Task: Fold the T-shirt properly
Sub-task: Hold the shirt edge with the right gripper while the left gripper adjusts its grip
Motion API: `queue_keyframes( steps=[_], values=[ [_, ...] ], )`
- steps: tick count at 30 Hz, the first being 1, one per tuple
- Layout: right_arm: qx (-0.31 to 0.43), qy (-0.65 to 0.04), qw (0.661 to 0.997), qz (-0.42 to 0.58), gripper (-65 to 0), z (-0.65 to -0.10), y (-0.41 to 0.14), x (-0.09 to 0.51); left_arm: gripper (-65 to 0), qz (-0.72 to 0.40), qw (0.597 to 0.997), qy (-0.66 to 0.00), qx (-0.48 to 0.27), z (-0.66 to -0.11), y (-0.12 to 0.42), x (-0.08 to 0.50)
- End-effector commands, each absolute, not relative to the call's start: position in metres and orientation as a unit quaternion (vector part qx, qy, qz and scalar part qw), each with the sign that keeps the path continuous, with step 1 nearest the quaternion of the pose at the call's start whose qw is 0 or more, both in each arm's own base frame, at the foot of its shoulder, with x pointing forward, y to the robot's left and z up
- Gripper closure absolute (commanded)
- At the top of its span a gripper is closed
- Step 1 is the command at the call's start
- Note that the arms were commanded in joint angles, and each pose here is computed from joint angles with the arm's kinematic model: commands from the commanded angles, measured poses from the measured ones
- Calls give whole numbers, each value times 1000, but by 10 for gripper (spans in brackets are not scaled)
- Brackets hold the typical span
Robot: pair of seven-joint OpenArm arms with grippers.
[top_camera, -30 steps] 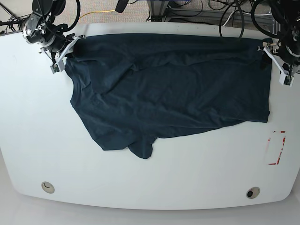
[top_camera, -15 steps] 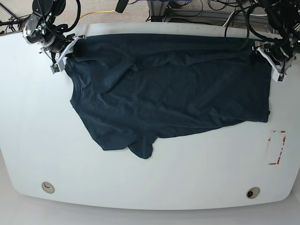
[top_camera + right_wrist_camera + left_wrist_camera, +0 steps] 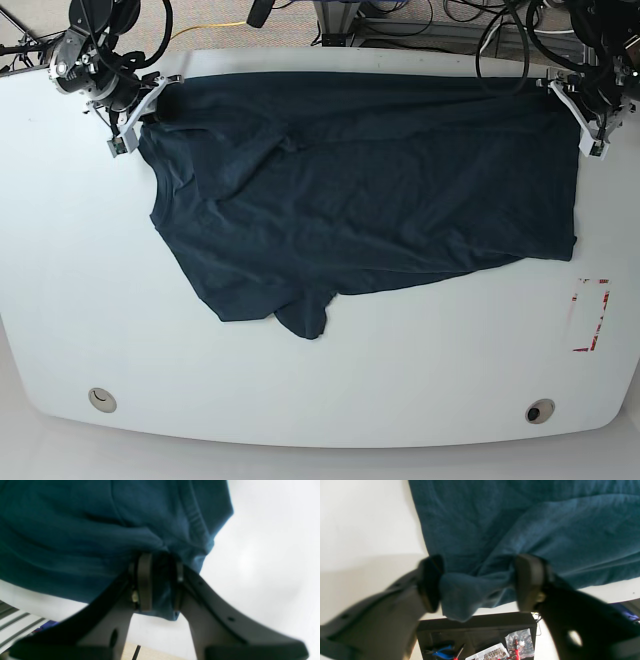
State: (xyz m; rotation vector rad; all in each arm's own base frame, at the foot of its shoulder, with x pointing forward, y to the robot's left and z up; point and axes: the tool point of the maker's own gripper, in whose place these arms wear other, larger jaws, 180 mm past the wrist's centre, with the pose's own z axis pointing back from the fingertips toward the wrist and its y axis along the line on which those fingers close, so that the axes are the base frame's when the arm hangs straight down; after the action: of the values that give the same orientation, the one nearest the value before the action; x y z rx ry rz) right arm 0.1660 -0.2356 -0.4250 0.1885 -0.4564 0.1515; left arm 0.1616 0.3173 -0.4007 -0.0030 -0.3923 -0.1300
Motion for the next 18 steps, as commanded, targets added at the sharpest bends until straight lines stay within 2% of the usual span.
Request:
queue_keyframes(
  steps=[1,2,4,9,13,18],
  values=[
    [77,-181,977,80,-116,-435,-242,148,-269,-74,978,-196,20,-393,327,164],
    [77,-181,977,80,-116,-434,-242,148,-217,-74,978,-192,25,-394,329,163],
    [76,-181,977,80,-116,-434,-242,148,-160,-75,979,-190,28,-394,330,162],
    [77,-179,978,80,-116,-435,-242,147,-110,-76,977,-195,27,-392,329,164],
    [77,-180,978,80,-116,-435,-242,148,-39,-81,975,-203,32,-386,328,169],
    [77,-181,977,80,-116,-435,-242,149,-56,-112,963,-238,59,-359,322,185]
  ],
)
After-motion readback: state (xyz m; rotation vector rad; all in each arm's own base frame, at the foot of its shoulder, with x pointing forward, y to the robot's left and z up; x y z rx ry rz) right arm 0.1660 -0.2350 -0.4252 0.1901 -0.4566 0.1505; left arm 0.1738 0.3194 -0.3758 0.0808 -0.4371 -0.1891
